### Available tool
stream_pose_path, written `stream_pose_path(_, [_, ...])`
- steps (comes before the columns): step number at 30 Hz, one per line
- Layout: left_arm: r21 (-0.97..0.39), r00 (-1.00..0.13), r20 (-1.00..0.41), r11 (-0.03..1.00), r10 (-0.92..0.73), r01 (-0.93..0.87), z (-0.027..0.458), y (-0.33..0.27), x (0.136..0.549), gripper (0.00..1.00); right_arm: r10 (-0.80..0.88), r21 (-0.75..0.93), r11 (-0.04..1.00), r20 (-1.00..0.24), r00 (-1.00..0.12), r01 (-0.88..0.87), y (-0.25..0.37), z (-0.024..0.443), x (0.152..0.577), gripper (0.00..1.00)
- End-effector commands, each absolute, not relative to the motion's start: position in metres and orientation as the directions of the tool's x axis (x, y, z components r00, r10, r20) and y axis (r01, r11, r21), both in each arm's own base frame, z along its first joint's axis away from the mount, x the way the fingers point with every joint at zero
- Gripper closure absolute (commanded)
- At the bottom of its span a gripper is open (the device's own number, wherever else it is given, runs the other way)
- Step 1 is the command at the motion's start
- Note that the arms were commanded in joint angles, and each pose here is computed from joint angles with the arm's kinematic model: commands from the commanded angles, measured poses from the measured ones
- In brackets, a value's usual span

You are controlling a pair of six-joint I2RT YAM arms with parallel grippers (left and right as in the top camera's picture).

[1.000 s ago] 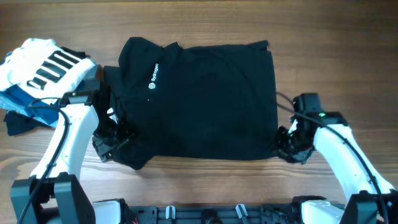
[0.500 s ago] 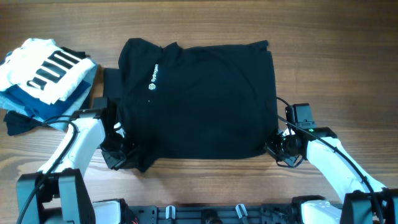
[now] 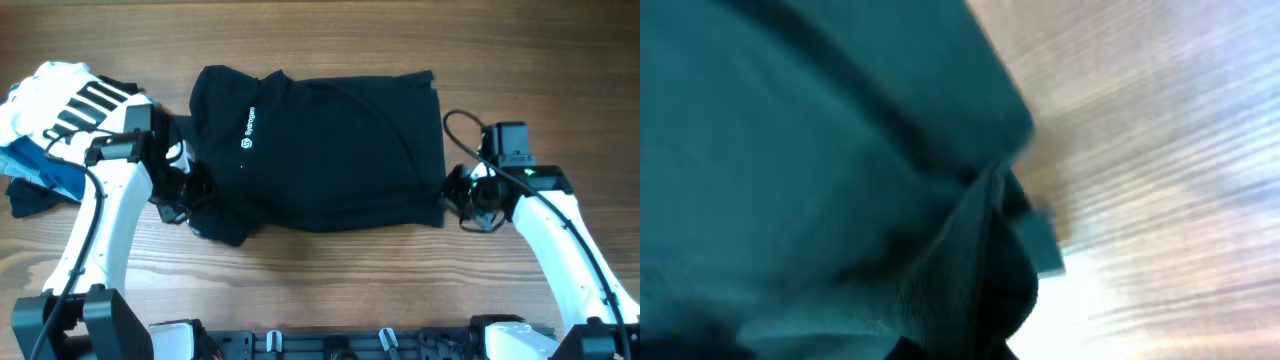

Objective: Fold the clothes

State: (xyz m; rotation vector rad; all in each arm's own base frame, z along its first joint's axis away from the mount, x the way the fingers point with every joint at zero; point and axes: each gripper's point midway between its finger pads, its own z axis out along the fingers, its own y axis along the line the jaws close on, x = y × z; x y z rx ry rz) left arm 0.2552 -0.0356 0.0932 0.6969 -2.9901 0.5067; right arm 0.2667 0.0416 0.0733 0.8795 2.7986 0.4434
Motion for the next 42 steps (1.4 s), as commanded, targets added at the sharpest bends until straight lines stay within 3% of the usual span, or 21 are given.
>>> stream_pose_path(1, [-0.343, -0.87, -0.026, 0.822, -0.493, -0.455, 0.099, -0.016, 0.289, 0.96, 0.606, 0.358, 0.765, -0.117, -0.787, 0.536, 0.034, 0.076, 0.285, 0.96])
stream_pose_path(4, [-0.39, -0.812, -0.097, 0.773, -0.575, -0.501, 0.101, -0.002, 0.318, 0.96, 0.58, 0.38, 0.781, -0.15, -0.801, 0.495, 0.035, 0.067, 0.306, 0.96])
stream_pose_path(8, [-0.425, -0.812, -0.13, 0.772, -0.568, -0.472, 0.095, -0.004, 0.338, 0.96, 0.556, 0.424, 0.789, -0.184, -0.811, 0.445, 0.041, 0.062, 0.325, 0.96])
stream_pose_path(12, [-0.46, -0.8, -0.204, 0.776, -0.565, -0.431, 0.1, -0.002, 0.359, 0.92, 0.537, 0.473, 0.802, -0.309, -0.785, 0.363, 0.04, 0.077, 0.356, 0.95])
stream_pose_path(13, [-0.465, -0.796, -0.219, 0.777, -0.565, -0.424, 0.102, -0.001, 0.363, 0.69, 0.535, 0.485, 0.804, -0.338, -0.774, 0.344, 0.04, 0.082, 0.363, 0.85])
stream_pose_path(15, [-0.468, -0.795, -0.224, 0.778, -0.564, -0.42, 0.103, -0.001, 0.364, 0.44, 0.492, 0.481, 0.832, -0.408, -0.769, 0.276, 0.04, 0.089, 0.374, 0.66])
stream_pose_path(17, [-0.451, -0.809, -0.188, 0.781, -0.556, -0.432, 0.098, -0.003, 0.354, 0.26, 0.496, 0.448, 0.839, -0.398, -0.772, 0.308, 0.033, 0.084, 0.369, 0.62])
stream_pose_path(19, [-0.364, -0.817, -0.108, 0.787, -0.566, -0.498, 0.086, 0.003, 0.328, 0.21, 0.511, 0.329, 0.85, -0.323, -0.797, 0.412, 0.017, 0.063, 0.34, 0.61])
stream_pose_path(21, [-0.329, -0.822, -0.043, 0.785, -0.568, -0.525, 0.073, 0.001, 0.308, 0.21, 0.473, 0.267, 0.87, -0.213, -0.855, 0.415, 0.02, 0.049, 0.307, 0.6])
stream_pose_path(25, [-0.317, -0.823, -0.013, 0.783, -0.568, -0.536, 0.054, -0.002, 0.294, 0.21, 0.406, 0.248, 0.897, -0.136, -0.904, 0.366, 0.029, 0.03, 0.28, 0.62])
stream_pose_path(31, [-0.326, -0.822, -0.036, 0.784, -0.568, -0.528, 0.054, 0.0, 0.3, 0.19, 0.382, 0.303, 0.888, -0.07, -0.922, 0.345, 0.043, 0.002, 0.274, 0.64])
stream_pose_path(33, [-0.328, -0.822, -0.041, 0.784, -0.569, -0.526, 0.054, 0.0, 0.301, 0.17, 0.344, 0.345, 0.888, -0.054, -0.938, 0.306, 0.052, -0.005, 0.276, 0.73])
stream_pose_path(34, [-0.329, -0.822, -0.044, 0.785, -0.568, -0.525, 0.055, 0.0, 0.302, 0.17, 0.344, 0.34, 0.889, -0.054, -0.938, 0.307, 0.051, -0.007, 0.277, 0.88])
stream_pose_path(35, [-0.329, -0.822, -0.044, 0.785, -0.568, -0.525, 0.055, 0.0, 0.302, 0.17, 0.348, 0.322, 0.894, -0.061, -0.935, 0.312, 0.047, -0.007, 0.278, 0.96])
stream_pose_path(38, [-0.329, -0.822, -0.044, 0.785, -0.568, -0.525, 0.055, 0.0, 0.302, 0.17, 0.454, 0.157, 0.887, -0.121, -0.883, 0.435, 0.009, 0.003, 0.286, 0.96])
stream_pose_path(42, [-0.329, -0.822, -0.044, 0.785, -0.568, -0.525, 0.055, 0.0, 0.302, 0.17, 0.485, 0.063, 0.87, -0.283, -0.827, 0.489, -0.035, 0.048, 0.324, 0.96])
